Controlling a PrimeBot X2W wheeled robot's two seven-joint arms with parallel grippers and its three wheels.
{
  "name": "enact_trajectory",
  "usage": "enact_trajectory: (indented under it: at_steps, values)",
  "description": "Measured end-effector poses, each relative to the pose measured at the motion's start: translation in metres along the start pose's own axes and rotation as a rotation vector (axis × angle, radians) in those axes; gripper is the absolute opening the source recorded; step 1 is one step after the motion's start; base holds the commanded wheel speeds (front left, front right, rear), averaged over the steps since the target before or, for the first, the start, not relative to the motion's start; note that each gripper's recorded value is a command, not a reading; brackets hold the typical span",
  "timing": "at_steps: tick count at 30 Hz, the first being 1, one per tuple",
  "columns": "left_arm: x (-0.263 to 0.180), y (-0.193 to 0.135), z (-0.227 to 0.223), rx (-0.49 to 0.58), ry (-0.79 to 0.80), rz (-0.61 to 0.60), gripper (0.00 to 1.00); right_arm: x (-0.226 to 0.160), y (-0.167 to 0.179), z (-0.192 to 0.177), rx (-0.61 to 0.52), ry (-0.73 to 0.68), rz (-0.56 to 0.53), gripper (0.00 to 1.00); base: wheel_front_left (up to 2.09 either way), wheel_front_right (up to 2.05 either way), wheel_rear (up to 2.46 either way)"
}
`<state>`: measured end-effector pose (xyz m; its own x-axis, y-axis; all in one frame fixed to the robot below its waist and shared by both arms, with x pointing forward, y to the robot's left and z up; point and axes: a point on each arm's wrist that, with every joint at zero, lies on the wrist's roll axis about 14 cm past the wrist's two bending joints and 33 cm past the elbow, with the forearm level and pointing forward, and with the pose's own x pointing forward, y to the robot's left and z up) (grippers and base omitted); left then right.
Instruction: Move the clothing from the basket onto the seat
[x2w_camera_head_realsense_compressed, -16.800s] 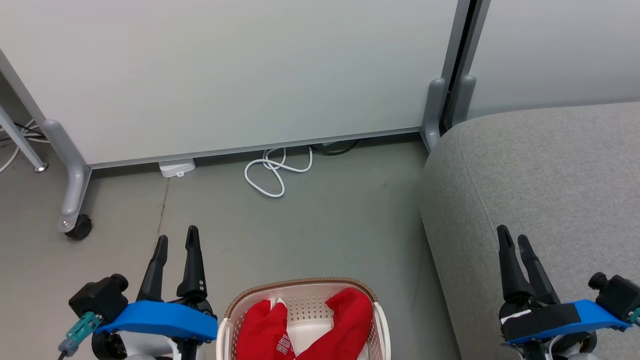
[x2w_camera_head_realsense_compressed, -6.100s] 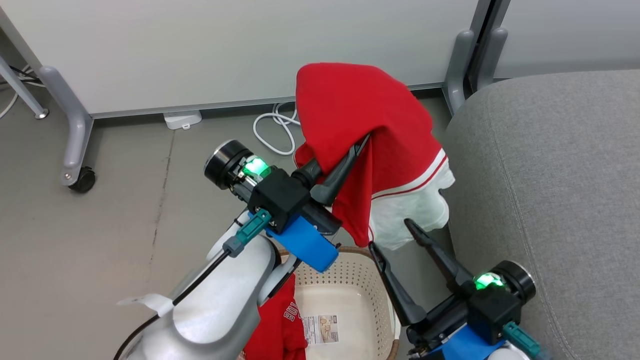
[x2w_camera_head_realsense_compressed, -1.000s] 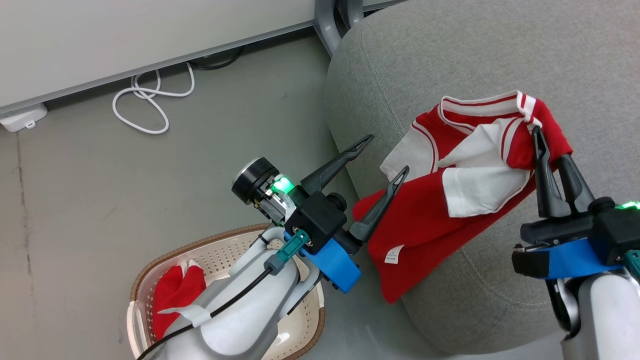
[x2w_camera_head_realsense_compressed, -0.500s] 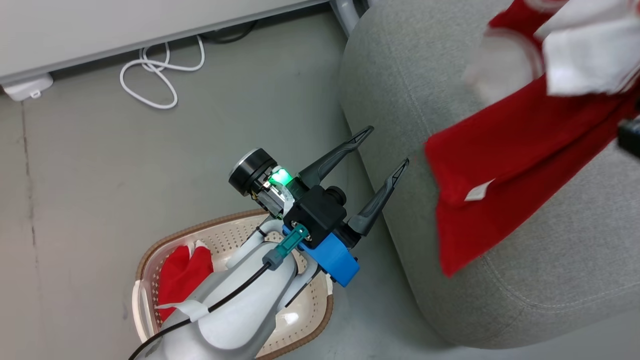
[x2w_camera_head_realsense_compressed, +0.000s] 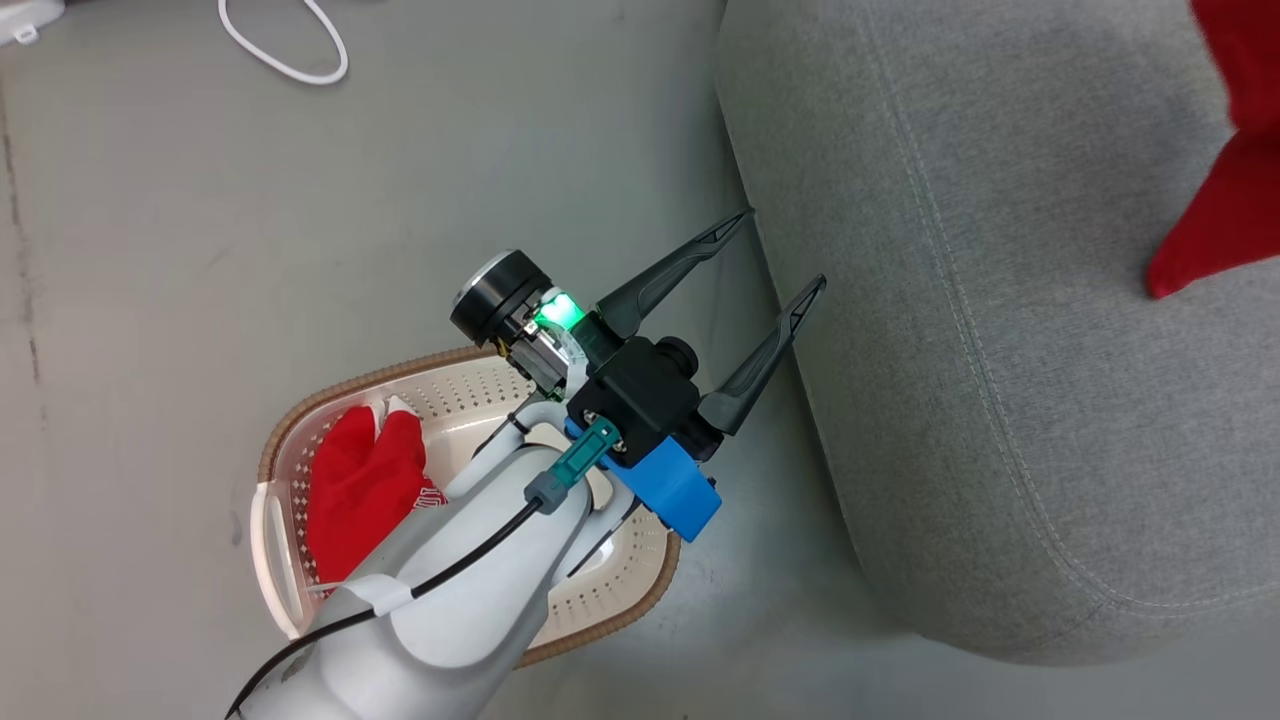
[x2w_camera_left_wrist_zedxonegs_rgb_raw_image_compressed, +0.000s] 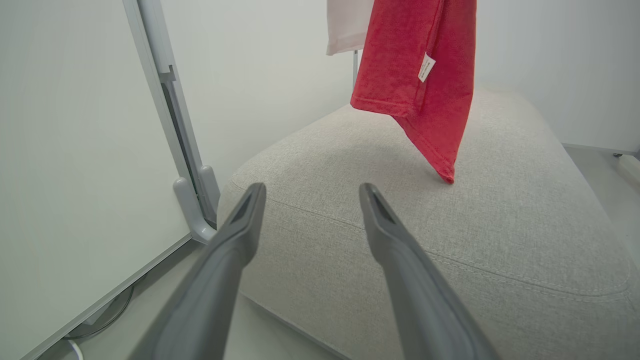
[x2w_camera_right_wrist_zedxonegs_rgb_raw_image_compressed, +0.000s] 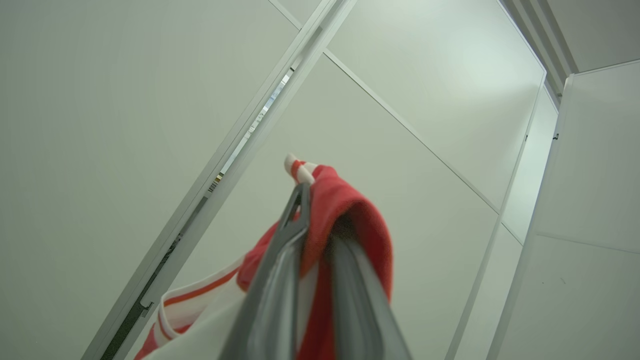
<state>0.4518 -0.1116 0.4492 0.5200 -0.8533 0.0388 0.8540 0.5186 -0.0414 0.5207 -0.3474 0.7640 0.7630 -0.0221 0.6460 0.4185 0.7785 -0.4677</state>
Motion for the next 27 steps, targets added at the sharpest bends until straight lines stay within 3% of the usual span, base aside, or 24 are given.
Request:
enact_trajectory:
  at_steps: [5, 11, 18, 27]
  values:
    - [0.003, 0.005, -0.011, -0.011, 0.008, -0.001, 1.0, 0.011, 0.001, -0.023, 0.007, 0.039, -0.008, 0.0, 0.0, 0.0, 0.0]
    - [0.008, 0.008, -0.017, -0.02, 0.005, -0.006, 1.0, -0.009, 0.034, -0.084, 0.055, 0.212, 0.04, 0.0, 0.0, 0.0, 0.0]
    - [0.009, 0.014, -0.025, -0.034, 0.012, 0.001, 1.0, -0.068, 0.067, -0.159, 0.121, 0.457, 0.063, 0.0, 0.0, 0.0, 0.0]
    - [0.006, 0.021, -0.033, -0.039, 0.025, 0.016, 1.0, -0.153, 0.11, -0.212, 0.231, 0.715, 0.068, 0.0, 0.0, 0.0, 0.0]
